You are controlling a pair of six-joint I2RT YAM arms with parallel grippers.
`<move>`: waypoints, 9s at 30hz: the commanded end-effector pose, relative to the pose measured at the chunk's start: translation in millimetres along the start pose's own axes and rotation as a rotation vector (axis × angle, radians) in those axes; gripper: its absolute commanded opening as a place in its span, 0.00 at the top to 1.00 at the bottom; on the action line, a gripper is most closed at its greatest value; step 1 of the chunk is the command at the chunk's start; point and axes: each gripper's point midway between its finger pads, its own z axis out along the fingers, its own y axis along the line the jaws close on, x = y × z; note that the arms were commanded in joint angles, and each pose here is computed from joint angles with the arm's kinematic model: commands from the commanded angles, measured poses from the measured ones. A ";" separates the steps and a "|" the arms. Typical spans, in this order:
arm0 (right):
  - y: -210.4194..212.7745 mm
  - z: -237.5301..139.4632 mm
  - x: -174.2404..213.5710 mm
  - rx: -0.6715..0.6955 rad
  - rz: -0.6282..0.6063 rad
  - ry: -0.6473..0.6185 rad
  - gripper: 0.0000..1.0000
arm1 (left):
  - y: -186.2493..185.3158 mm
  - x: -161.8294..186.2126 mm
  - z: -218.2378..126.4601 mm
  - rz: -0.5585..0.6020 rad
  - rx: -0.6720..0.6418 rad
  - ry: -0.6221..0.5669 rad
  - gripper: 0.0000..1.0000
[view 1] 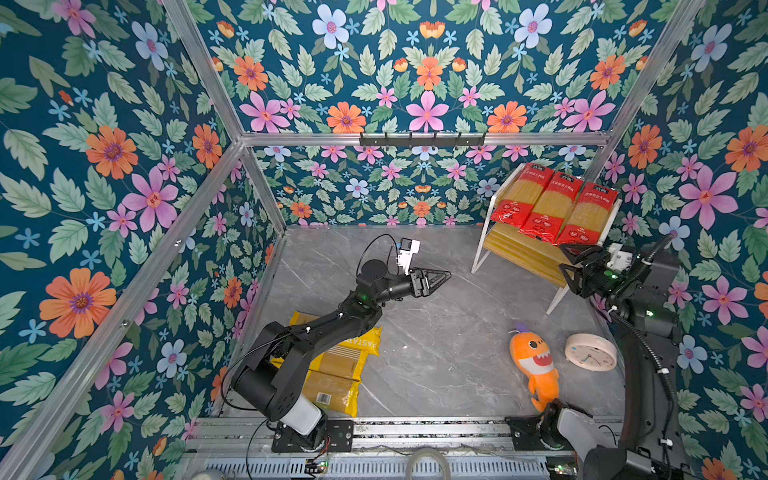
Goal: Place and organize the pasta boxes and bags onto the shelf
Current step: 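Set the bag beside the others on the upper tier and open the right gripper, then move both grippers back toward the yellow pasta bags on the table, then lower both grippers onto the top yellow pasta bag and close them, then pull the yellow pasta bag off the pile with both grippers and rotate it, then hold the yellow bag upright between both grippers and regrip it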
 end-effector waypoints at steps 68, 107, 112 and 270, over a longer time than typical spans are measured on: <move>-162.7 240.4 445.4 0.352 -0.665 0.895 0.90 | 164.4 73.2 -258.6 -0.258 -1.095 -0.181 0.28; -160.6 239.8 447.3 0.313 -0.446 0.905 0.69 | 165.3 82.7 -236.0 -0.240 -1.016 -0.142 0.29; -171.1 239.3 458.6 0.333 -0.426 0.935 0.79 | 165.6 82.1 -234.6 -0.242 -1.014 -0.140 0.29; -205.8 103.6 324.4 0.335 -0.444 0.669 0.48 | 141.1 160.9 -118.6 -0.350 -0.681 0.108 0.60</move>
